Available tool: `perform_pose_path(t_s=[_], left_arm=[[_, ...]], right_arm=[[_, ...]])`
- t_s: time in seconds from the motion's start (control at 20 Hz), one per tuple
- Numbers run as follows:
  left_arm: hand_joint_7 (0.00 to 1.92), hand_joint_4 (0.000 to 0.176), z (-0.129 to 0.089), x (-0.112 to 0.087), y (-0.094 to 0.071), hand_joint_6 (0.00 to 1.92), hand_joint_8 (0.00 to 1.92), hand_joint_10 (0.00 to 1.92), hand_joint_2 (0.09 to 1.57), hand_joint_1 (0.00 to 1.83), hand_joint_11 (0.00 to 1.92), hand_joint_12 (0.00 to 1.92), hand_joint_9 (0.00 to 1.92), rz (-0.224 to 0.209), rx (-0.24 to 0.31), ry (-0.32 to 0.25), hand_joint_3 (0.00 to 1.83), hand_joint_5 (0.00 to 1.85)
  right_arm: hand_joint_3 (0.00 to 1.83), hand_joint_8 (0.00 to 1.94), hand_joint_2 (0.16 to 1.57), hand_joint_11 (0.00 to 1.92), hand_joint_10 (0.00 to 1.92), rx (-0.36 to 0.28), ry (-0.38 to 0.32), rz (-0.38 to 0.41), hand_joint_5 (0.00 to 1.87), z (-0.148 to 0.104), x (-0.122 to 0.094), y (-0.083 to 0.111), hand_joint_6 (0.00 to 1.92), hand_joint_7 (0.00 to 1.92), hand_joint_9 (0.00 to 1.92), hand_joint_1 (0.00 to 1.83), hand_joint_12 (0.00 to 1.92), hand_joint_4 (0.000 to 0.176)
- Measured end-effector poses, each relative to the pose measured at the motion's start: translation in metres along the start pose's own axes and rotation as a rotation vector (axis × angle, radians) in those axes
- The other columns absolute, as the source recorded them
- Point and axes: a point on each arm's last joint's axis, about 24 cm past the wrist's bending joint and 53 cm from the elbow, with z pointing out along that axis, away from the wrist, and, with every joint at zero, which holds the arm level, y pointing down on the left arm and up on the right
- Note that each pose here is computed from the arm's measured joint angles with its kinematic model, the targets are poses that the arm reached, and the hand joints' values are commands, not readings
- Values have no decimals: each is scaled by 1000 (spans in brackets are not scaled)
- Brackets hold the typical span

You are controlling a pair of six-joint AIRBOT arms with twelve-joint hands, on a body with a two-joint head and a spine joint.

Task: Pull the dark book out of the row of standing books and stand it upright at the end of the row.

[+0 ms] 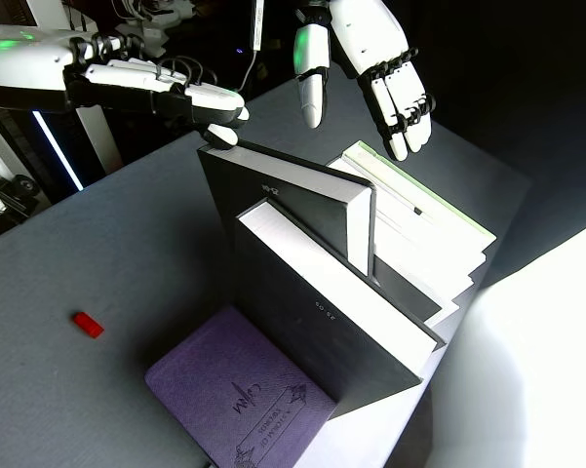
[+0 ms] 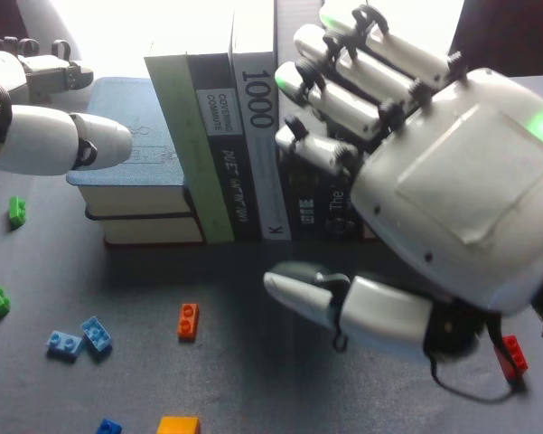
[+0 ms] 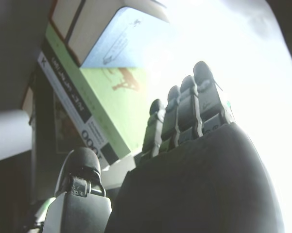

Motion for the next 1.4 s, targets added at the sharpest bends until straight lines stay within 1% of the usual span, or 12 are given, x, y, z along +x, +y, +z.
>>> perform_pose_path(t_s=[0.1, 0.25, 0.3, 0.35, 0.45, 0.65, 0.8, 0.95, 1.2, 1.3, 1.35, 1.4], left_arm=[[33, 66, 0, 0, 0, 2, 3, 5, 1231, 0, 0, 235, 27, 0, -1, 0, 0, 52], [28, 62, 0, 0, 0, 2, 1, 1, 1237, 0, 0, 175, 11, 0, -1, 0, 2, 37], [28, 62, 0, 0, 0, 2, 1, 1, 1237, 0, 0, 175, 11, 0, -2, -1, 2, 37], [35, 53, 0, 0, 0, 8, 2, 4, 1249, 0, 0, 219, 20, 0, -1, 0, 5, 61], [23, 60, 0, 0, 0, 2, 2, 2, 1255, 0, 0, 194, 10, 0, 1, 0, 5, 47], [29, 66, 0, 0, 0, 6, 2, 6, 1241, 0, 0, 279, 29, 0, -1, 0, 0, 49], [23, 67, 0, 0, 0, 2, 0, 0, 1228, 0, 0, 214, 19, 0, 0, 0, 0, 33], [34, 69, 0, 0, 0, 2, 2, 2, 1233, 0, 0, 267, 26, 0, -1, 0, 0, 37], [40, 60, 0, 0, 0, 5, 3, 4, 1236, 0, 0, 323, 42, 0, -1, 0, 0, 51], [19, 56, 0, 0, 0, 9, 1, 5, 1246, 0, 0, 247, 15, 0, -1, 0, 3, 39], [49, 52, 0, 0, 0, 12, 7, 14, 1253, 0, 0, 333, 47, 0, -1, 0, 5, 57], [49, 52, 0, 0, 0, 12, 7, 14, 1253, 0, 0, 333, 47, 0, 0, 0, 5, 57]], right_arm=[[3, 6, 1164, 0, 5, -8, 16, -7, 684, -5, 5, 5, 6, 198, 37, 0, 0, 3], [5, 5, 1171, 0, 6, 4, 145, 30, 691, -15, 39, 3, 8, 199, 43, 0, 0, 0], [5, 5, 1171, 0, 6, 6, 162, 32, 691, -16, 43, 2, 8, 199, 43, 0, 0, 0], [2, 3, 1166, 0, 6, 4, 160, 26, 684, -17, 42, 3, 4, 196, 44, 0, 0, 0], [2, 1, 1166, 0, 7, 6, 154, 16, 686, -18, 41, 2, 5, 192, 47, 0, 0, 0], [2, 7, 1168, 0, 8, 13, 218, -19, 692, -30, 64, -4, 7, 208, 52, 0, 0, 0], [3, 8, 1171, 4, 11, 8, 283, -26, 705, -40, 85, -5, 10, 221, 65, 0, 2, 0], [2, 12, 1171, 19, 13, 5, 296, -23, 711, -42, 90, -5, 11, 236, 75, 0, 10, 0], [3, 9, 1175, 21, 15, 5, 379, -3, 709, -56, 117, -6, 7, 247, 91, 0, 16, 0], [3, 12, 1177, 33, 19, 40, 391, 0, 714, -58, 122, -17, 8, 261, 107, 0, 25, 0], [4, 12, 1180, 53, 22, 42, 388, -5, 704, -58, 122, -18, 3, 269, 120, 0, 38, 0], [4, 12, 1180, 53, 22, 40, 392, -6, 704, -59, 122, -18, 3, 269, 120, 0, 38, 0]])
